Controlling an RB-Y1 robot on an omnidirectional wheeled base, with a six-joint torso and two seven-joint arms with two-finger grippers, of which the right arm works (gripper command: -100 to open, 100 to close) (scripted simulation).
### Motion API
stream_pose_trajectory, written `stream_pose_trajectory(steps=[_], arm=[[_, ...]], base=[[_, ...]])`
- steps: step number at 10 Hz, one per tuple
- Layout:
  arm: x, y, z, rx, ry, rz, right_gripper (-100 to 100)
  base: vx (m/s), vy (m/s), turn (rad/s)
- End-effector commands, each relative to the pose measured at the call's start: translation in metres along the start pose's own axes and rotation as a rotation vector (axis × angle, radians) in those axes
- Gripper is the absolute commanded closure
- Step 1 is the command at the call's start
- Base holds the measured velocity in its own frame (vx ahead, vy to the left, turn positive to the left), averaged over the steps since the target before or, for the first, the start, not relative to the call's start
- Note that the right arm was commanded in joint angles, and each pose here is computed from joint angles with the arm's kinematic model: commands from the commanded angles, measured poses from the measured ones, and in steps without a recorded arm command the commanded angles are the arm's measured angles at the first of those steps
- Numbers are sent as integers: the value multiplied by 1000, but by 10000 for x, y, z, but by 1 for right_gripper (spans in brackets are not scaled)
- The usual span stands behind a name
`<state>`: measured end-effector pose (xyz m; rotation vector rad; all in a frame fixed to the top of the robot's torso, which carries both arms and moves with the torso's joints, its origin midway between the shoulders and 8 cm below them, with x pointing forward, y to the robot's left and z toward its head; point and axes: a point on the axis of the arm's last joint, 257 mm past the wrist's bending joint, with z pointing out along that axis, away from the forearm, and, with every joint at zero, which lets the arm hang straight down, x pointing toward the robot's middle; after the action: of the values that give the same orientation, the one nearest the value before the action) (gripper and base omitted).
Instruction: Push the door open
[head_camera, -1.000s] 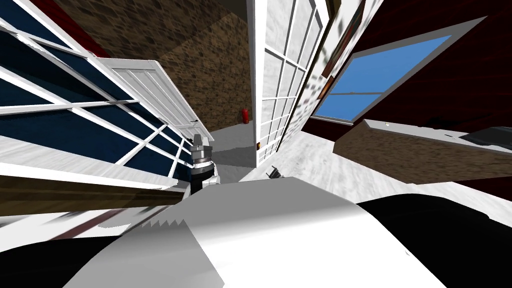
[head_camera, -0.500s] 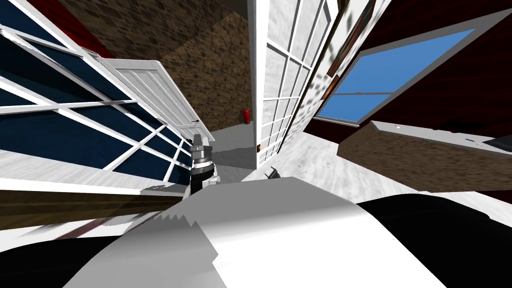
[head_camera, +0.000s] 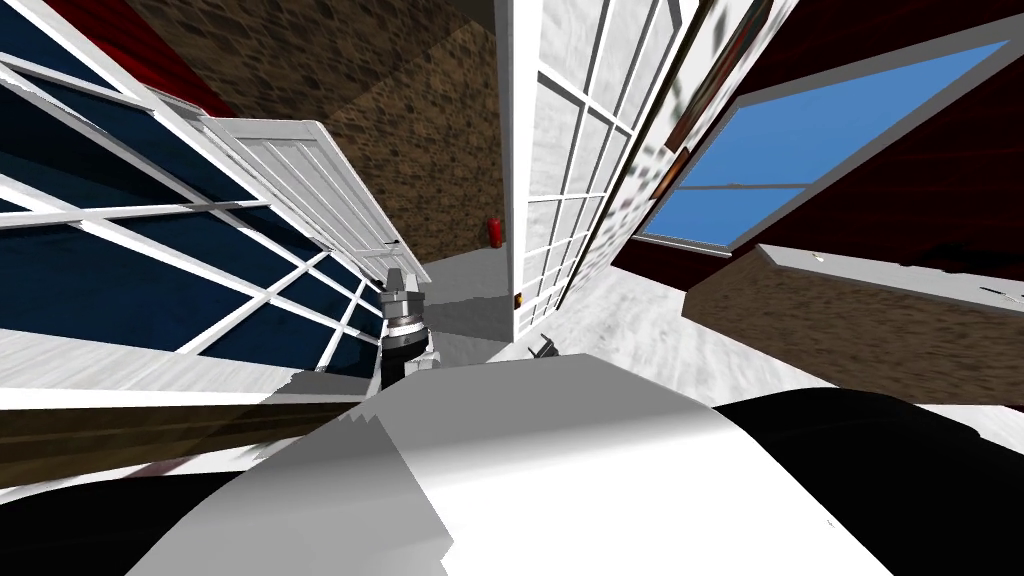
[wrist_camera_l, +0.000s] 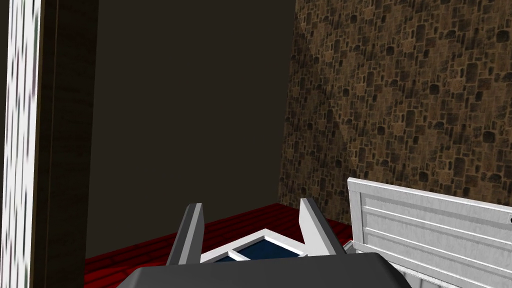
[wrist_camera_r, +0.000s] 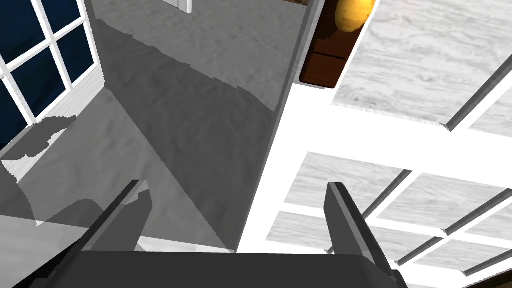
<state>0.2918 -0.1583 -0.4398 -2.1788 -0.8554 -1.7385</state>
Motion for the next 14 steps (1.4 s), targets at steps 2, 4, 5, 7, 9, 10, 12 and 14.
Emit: stream_pose_trajectory(steps=[2, 4, 5, 7, 9, 10, 12, 14], arm=[[67, -36, -10, -4, 44, 35, -100], [116, -51, -24, -11, 77, 60, -100], [136, -56, -30, -14, 90, 71, -100], [177, -62, -43, -22, 117, 91, -100], [218, -64, -58, -32, 143, 110, -100], [238, -64, -67, -37, 157, 120, -100], [286, -59, -88, -51, 189, 142, -100], [329, -52, -109, -65, 217, 161, -100]], base=[[87, -38, 45], [91, -31, 38], [74, -19, 28], [69, -31, 36], [69, -33, 31], [83, -28, 31], [87, -28, 37], [82, -44, 37]])
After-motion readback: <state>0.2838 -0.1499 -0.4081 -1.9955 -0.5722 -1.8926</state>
